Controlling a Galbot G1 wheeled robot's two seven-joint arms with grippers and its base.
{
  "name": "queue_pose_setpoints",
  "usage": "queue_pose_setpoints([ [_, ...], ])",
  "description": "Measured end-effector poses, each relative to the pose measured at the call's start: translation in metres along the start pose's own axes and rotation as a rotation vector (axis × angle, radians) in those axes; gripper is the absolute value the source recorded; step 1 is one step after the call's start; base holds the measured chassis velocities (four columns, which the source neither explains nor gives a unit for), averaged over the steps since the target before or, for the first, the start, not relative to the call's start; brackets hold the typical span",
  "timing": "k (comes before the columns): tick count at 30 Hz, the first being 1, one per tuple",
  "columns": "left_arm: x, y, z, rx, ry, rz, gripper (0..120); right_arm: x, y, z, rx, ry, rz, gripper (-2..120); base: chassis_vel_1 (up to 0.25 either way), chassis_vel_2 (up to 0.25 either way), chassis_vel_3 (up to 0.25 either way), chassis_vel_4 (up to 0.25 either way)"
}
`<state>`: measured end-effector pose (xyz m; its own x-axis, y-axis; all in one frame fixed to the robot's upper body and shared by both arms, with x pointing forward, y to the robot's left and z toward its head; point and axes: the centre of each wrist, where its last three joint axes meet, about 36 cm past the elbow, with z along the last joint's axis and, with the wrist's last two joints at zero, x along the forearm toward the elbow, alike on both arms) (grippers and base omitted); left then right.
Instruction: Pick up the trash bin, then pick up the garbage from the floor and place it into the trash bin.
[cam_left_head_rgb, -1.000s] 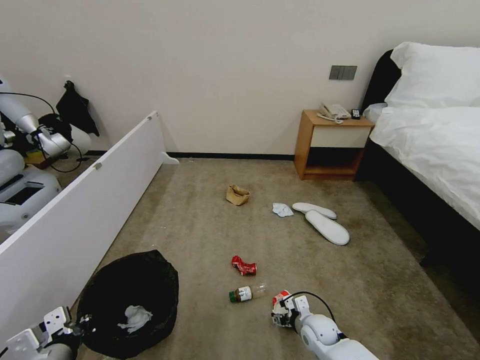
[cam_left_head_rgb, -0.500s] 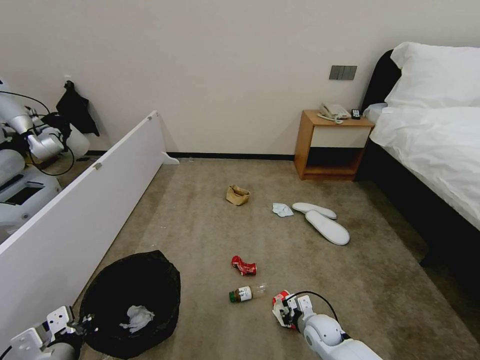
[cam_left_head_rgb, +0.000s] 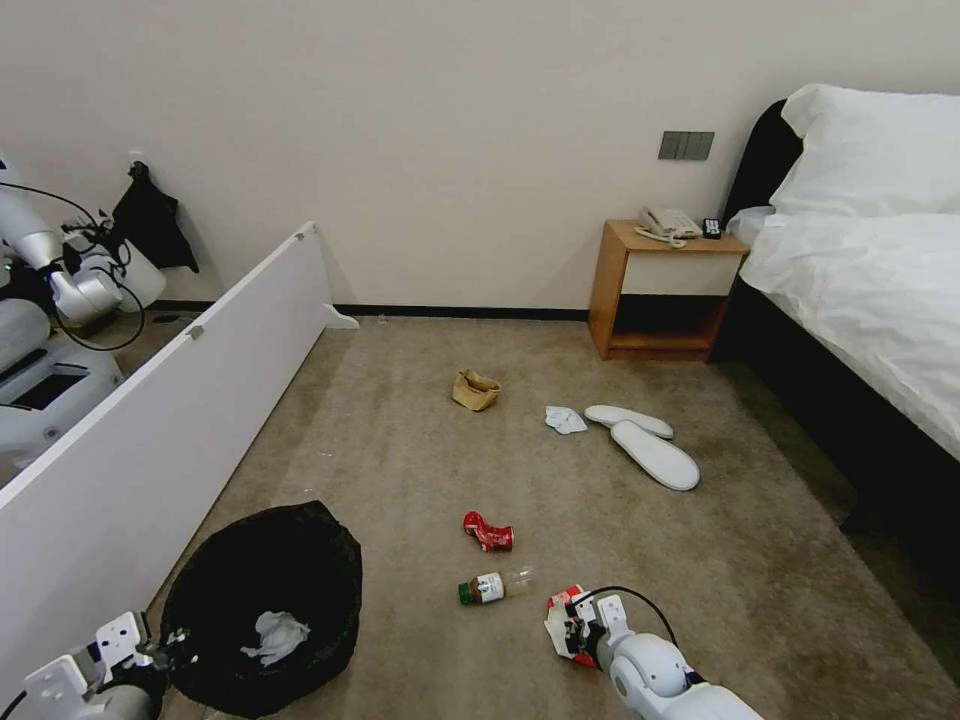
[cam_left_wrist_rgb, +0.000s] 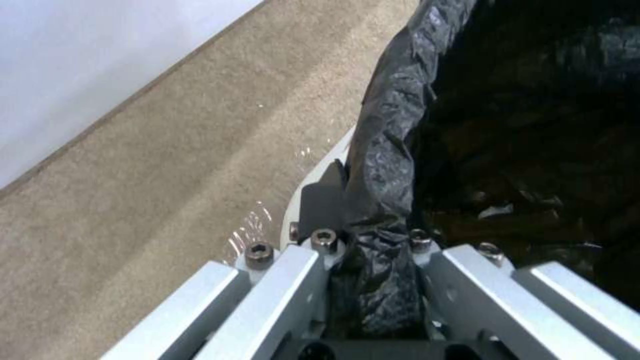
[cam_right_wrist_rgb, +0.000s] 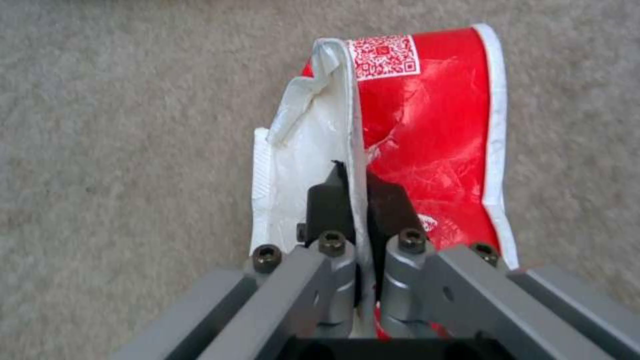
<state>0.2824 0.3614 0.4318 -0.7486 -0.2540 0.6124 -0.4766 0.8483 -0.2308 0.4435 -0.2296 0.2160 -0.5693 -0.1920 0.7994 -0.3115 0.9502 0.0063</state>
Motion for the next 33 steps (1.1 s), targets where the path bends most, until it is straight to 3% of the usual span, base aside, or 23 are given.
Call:
queue_pose_setpoints([
  [17,0.006,-0.004,-0.010,0.019,-0.024,0.020,2,0.088,-0.033,-0.070,0.013,-0.282,0.013,0,0.000,0.000,0.000,0.000],
  [19,0.008,-0.004,-0.014,0.020,-0.034,0.025,2,0.118,-0.031,-0.094,0.027,-0.369,-0.001,0,0.000,0.000,0.000,0.000],
  [29,0.013,-0.007,-0.020,0.024,-0.048,0.041,2,0.188,-0.010,-0.144,0.014,-0.558,-0.085,0,0.000,0.000,0.000,0.000],
  [33,0.017,-0.011,-0.020,0.022,-0.049,0.056,2,0.235,0.023,-0.179,0.009,-0.683,-0.227,0,0.000,0.000,0.000,0.000],
])
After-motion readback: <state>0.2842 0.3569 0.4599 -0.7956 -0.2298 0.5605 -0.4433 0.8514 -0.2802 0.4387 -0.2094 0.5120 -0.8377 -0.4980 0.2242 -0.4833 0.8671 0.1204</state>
